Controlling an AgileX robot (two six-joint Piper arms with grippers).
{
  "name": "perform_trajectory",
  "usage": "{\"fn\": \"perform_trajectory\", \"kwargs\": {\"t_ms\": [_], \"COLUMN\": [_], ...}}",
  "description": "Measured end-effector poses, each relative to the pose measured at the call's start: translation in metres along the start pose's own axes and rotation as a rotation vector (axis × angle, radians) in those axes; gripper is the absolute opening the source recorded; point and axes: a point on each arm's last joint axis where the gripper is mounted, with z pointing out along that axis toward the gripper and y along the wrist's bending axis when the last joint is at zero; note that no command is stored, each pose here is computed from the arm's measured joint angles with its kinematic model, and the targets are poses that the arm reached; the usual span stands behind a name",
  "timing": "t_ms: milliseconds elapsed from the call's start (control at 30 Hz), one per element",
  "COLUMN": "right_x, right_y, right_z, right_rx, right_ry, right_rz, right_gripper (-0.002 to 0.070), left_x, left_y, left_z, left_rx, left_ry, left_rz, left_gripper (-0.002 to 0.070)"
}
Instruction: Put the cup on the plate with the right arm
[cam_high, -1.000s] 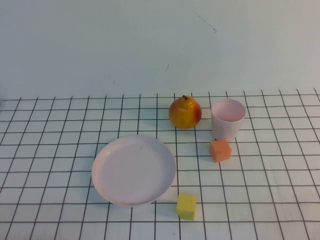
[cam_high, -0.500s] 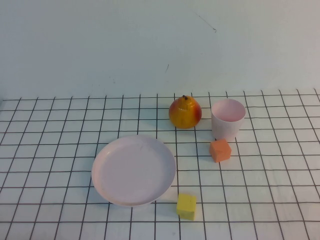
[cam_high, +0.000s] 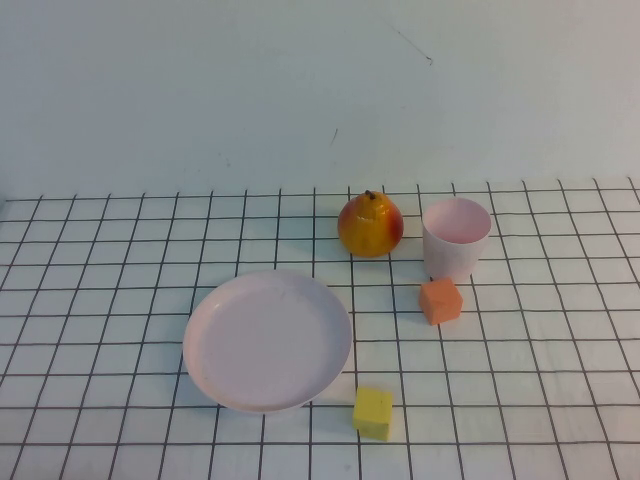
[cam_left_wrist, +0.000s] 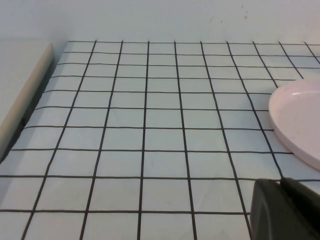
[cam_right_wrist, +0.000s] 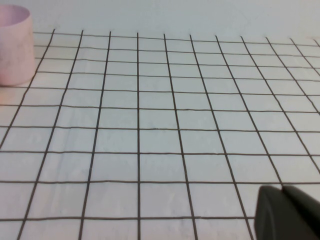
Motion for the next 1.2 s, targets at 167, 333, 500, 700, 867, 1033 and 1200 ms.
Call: {"fn": "perform_trajectory", "kwargs": {"t_ms": [167, 333, 500, 700, 867, 1033, 1200], "right_x": [0.0, 0.0, 0.0, -0.005, -0.016, -0.037, -0.06], "right_y": [0.0, 0.0, 0.0, 0.0, 0.0, -0.001, -0.002], "right_z": [0.0, 0.0, 0.0, 0.0, -0.001, -0.008, -0.023], "right_rx": [0.0, -0.004, -0.004, -0.003, 0.001, 0.008, 0.016], "right_ry": [0.0, 0.0, 0.0, -0.052, -0.181, -0.424, -0.724], "right_rz": [0.0, -0.001, -0.002, -0.001, -0.001, -0.001, 0.0], "right_gripper": [-0.0002, -0.0002, -0.0002, -0.0002, -0.0002, -0.0002, -0.0002], "left_x": [0.0, 0.0, 0.0, 0.0, 0.0, 0.0, 0.0], "left_y": [0.0, 0.0, 0.0, 0.0, 0.0, 0.0, 0.0], "left_z": [0.0, 0.0, 0.0, 0.0, 0.0, 0.0, 0.0], "left_rx": [0.0, 0.0, 0.0, 0.0, 0.0, 0.0, 0.0], "left_ry": [0.0, 0.0, 0.0, 0.0, 0.0, 0.0, 0.0], "left_rz": [0.0, 0.0, 0.0, 0.0, 0.0, 0.0, 0.0], "left_gripper": [-0.0003, -0.0003, -0.0003, -0.0003, -0.0003, -0.0003, -0.0003]}}
